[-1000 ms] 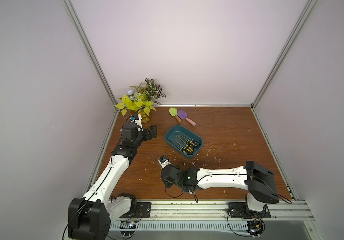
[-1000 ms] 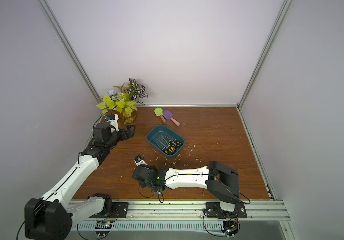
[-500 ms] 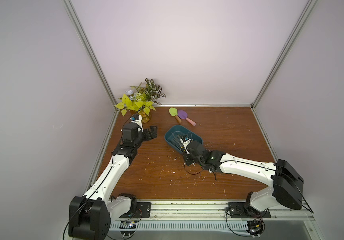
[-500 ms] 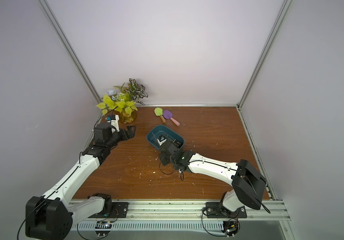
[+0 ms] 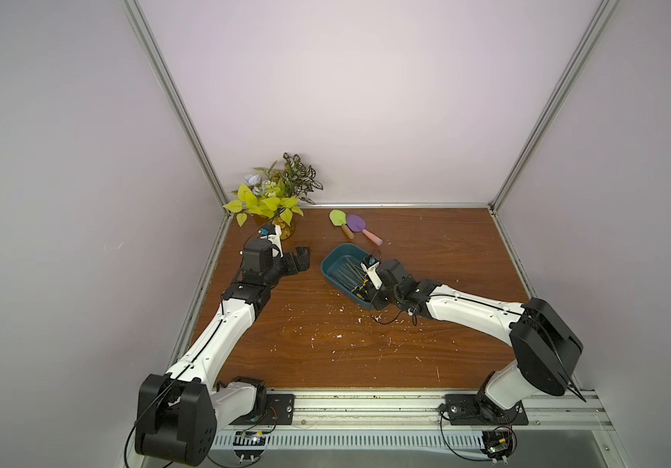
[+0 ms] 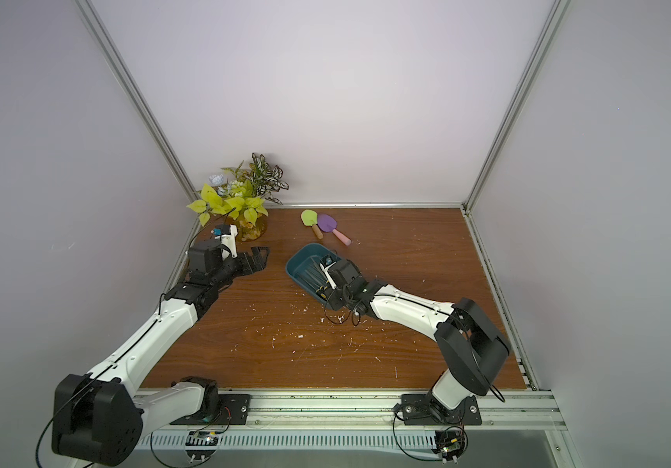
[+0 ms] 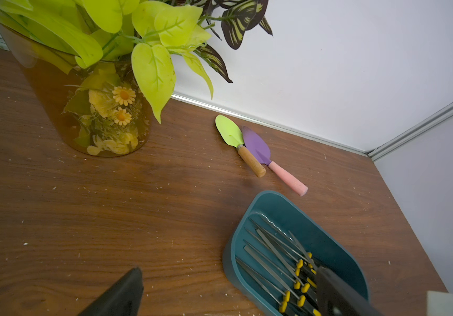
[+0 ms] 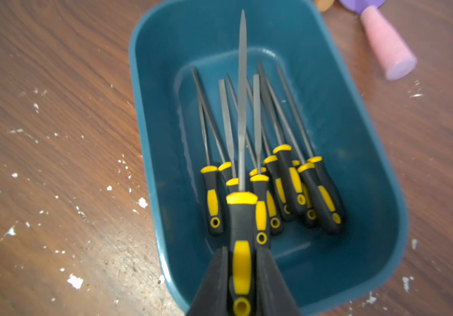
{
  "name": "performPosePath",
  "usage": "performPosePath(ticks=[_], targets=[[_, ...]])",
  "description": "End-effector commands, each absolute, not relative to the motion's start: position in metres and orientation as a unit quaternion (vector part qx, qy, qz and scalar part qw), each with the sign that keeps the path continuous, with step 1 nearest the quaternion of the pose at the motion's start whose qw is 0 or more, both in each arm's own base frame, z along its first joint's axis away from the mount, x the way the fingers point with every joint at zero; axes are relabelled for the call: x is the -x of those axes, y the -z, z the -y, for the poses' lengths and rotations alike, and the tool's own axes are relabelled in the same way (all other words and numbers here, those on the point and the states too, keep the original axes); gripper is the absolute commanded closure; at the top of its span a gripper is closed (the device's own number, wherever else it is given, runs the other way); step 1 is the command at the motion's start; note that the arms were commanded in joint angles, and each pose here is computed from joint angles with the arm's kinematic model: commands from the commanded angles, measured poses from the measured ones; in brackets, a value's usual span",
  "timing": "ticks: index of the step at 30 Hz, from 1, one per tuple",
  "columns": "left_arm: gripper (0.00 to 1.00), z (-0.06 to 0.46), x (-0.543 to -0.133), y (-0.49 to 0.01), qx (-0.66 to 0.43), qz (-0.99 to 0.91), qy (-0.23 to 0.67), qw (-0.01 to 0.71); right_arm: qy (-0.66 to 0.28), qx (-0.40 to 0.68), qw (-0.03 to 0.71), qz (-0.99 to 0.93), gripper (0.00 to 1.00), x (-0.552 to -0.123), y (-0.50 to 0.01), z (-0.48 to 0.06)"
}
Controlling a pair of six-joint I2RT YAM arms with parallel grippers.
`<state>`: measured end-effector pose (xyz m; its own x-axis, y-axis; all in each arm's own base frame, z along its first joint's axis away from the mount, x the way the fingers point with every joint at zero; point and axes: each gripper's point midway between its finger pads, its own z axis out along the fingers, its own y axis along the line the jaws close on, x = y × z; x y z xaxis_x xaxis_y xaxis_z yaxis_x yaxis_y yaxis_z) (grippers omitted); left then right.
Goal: Put the file tool into the storage box
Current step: Place the file tool in the storage box, then reset both arms
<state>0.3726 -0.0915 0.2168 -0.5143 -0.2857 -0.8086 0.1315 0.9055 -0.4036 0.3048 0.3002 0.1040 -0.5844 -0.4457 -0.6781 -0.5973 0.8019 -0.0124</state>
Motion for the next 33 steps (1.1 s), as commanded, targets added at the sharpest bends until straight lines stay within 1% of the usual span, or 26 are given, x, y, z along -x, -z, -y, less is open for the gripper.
performPosePath(ticks=[1,3,5,6,9,10,13,18,21,25,28,31,33], targets=[[0.0,0.092,-0.374,-0.216,0.043,-0.843,0.2,0.498,-0.134,0.303,0.364,-0.871,0.62,-0.309,-0.122,-0.315],[0.0,0.09,-0.373,-0.217,0.046,-0.841,0.191,0.505,-0.13,0.297,0.364,-0.873,0.43,-0.31,-0.122,-0.313],[0.0,0.088,-0.373,-0.217,0.047,-0.837,0.182,0.514,-0.124,0.288,0.371,-0.874,0.32,-0.313,-0.125,-0.309],[0.0,0.085,-0.372,-0.217,0.05,-0.834,0.175,0.521,-0.115,0.278,0.379,-0.875,0.22,-0.315,-0.128,-0.305],[0.0,0.073,-0.37,-0.22,0.06,-0.818,0.15,0.552,-0.085,0.248,0.408,-0.874,0.04,-0.322,-0.139,-0.288],[0.0,0.069,-0.369,-0.221,0.064,-0.811,0.142,0.564,-0.073,0.236,0.421,-0.873,0.01,-0.325,-0.144,-0.28],[0.0,0.057,-0.361,-0.226,0.067,-0.786,0.118,0.603,-0.039,0.191,0.459,-0.867,0.01,-0.333,-0.16,-0.249],[0.0,0.031,-0.343,-0.23,0.082,-0.742,0.061,0.663,0.024,0.091,0.52,-0.849,0.01,-0.347,-0.183,-0.172],[0.0,0.013,-0.337,-0.219,0.098,-0.736,0.013,0.67,0.064,0.035,0.534,-0.842,0.01,-0.353,-0.187,-0.121],[0.0,-0.014,-0.343,-0.193,0.13,-0.743,-0.025,0.656,0.059,0.001,0.537,-0.842,0.01,-0.36,-0.174,-0.076],[0.0,-0.042,-0.344,-0.176,0.164,-0.743,-0.083,0.644,0.085,-0.037,0.554,-0.827,0.01,-0.363,-0.164,-0.044],[0.0,-0.066,-0.33,-0.168,0.189,-0.721,-0.152,0.649,0.108,-0.029,0.59,-0.8,0.01,-0.36,-0.158,-0.031],[0.0,-0.065,-0.326,-0.169,0.168,-0.71,-0.16,0.664,0.115,-0.032,0.61,-0.784,0.01,-0.358,-0.156,-0.025]])
